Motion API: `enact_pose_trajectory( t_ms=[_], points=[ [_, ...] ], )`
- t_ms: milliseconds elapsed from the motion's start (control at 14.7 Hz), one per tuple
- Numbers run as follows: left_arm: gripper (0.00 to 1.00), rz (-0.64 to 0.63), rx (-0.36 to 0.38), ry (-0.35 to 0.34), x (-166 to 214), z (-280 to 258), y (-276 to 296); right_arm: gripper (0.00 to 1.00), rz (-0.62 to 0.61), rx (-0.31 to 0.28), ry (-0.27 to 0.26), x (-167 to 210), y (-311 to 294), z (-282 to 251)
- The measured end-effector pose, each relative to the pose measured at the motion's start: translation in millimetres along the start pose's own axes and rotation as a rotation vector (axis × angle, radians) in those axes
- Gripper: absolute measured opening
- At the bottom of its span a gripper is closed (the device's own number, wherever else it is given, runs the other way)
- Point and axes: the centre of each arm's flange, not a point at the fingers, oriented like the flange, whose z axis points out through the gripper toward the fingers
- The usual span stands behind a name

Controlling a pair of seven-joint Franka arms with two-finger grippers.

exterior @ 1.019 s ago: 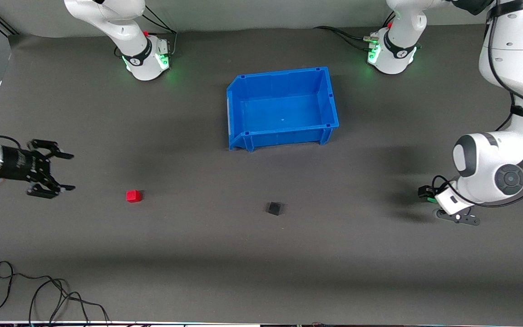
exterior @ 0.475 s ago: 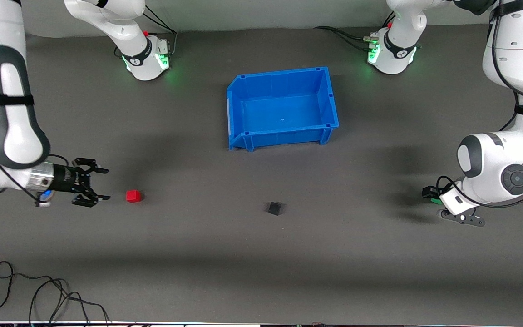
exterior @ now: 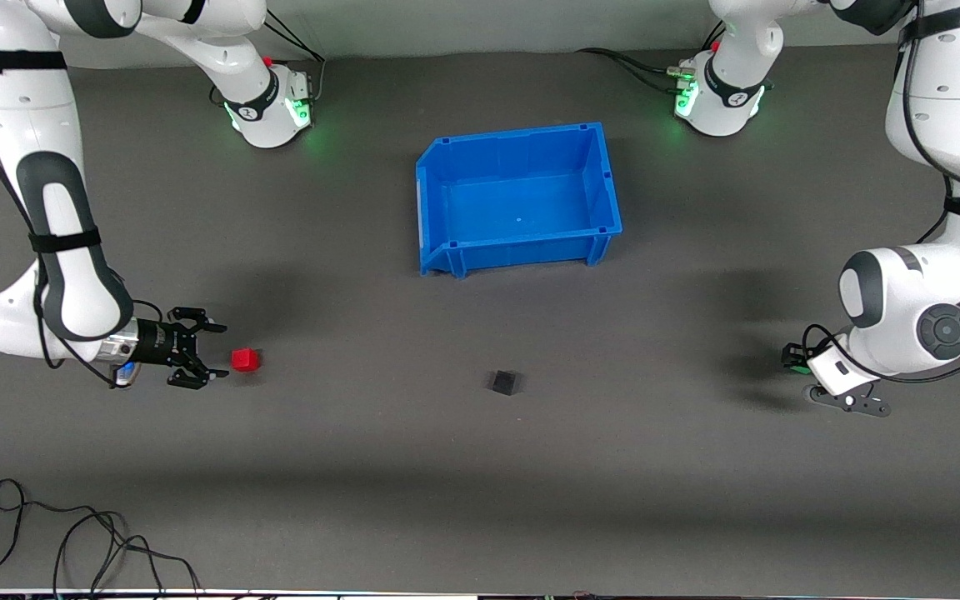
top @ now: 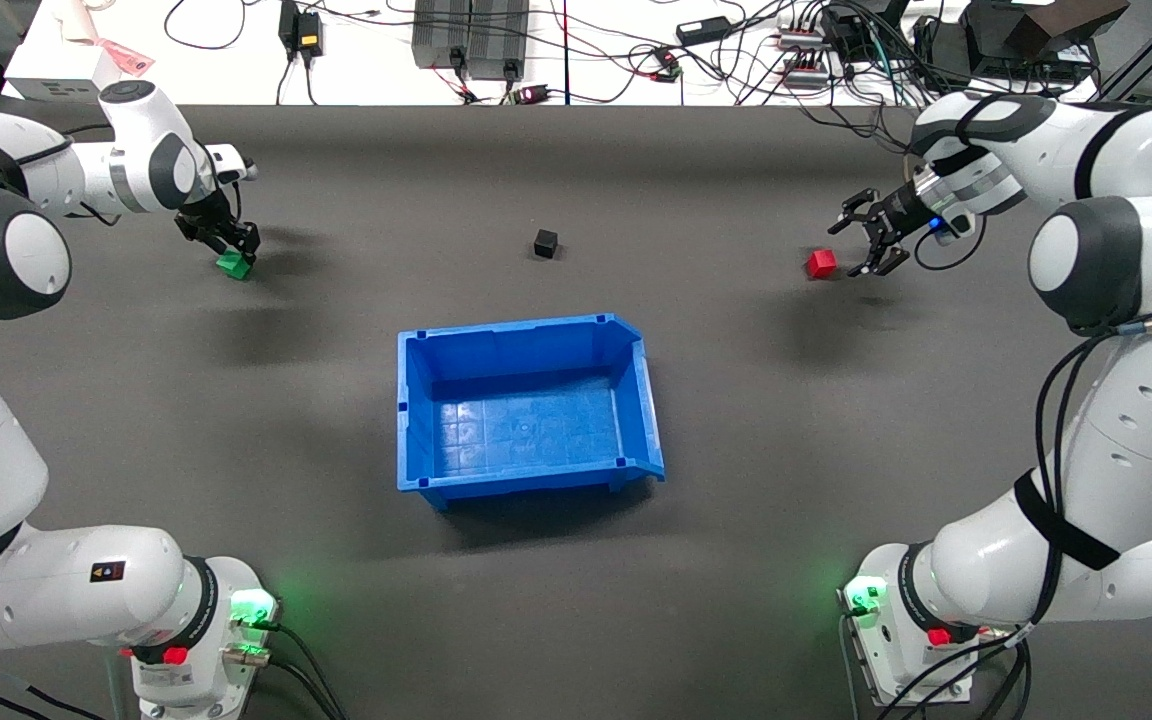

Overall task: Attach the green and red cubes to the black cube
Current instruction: 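Grasp the green cube with the left gripper while the right gripper reaches the red cube, then lift the green cube with the left gripper while the right gripper grasps the red cube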

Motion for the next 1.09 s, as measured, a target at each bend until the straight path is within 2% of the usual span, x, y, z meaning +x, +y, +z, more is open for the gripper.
enact_pose_trajectory(
  t_ms=[68, 204, 340, 407, 475, 543, 679, 815, 883, 1086],
  points=[
    [0.49, -0.001, -0.001, -0.002, -0.3, 1.9, -0.8, 1.00, 0.000, 0.000, -0.005, 4.8, 1.8, 7.6],
    [0.42, -0.002, -0.001, -0.001, 0.3, 1.7, -1.7, 1.00, 0.003, -0.005, -0.003, 11.6, 4.2, 17.4],
    [0.42, -0.003, 0.002, 0.006, 2.6, -1.2, -2.9, 1.00, 0.009, 0.000, -0.010, 12.2, 4.1, 21.1],
    [0.42, -0.004, 0.003, 0.011, 4.3, -3.7, -3.8, 0.96, 0.009, 0.003, -0.011, 11.6, 3.3, 21.3],
    [0.42, -0.007, 0.003, 0.015, 6.1, -6.6, -4.8, 0.96, 0.009, 0.004, -0.010, 11.3, 2.6, 20.9],
    [0.42, -0.012, 0.002, 0.013, 8.0, -10.0, -5.8, 0.90, 0.008, 0.006, -0.010, 11.3, 2.1, 20.4],
    [0.42, -0.077, -0.009, -0.001, 13.1, -19.3, -5.3, 0.67, 0.007, 0.007, -0.009, 11.2, 1.4, 19.9],
    [0.42, -0.230, -0.025, 0.000, 23.7, -31.4, 5.4, 0.46, 0.006, 0.008, -0.008, 11.0, 0.6, 19.3],
    [0.42, -0.315, -0.034, 0.010, 31.2, -37.3, 16.3, 0.39, 0.004, 0.011, -0.008, 10.5, -0.8, 18.3],
    [0.42, -0.546, -0.089, 0.033, 53.7, -52.4, 57.2, 0.40, 0.002, 0.035, -0.014, -2.5, -19.0, 9.9]
  ],
)
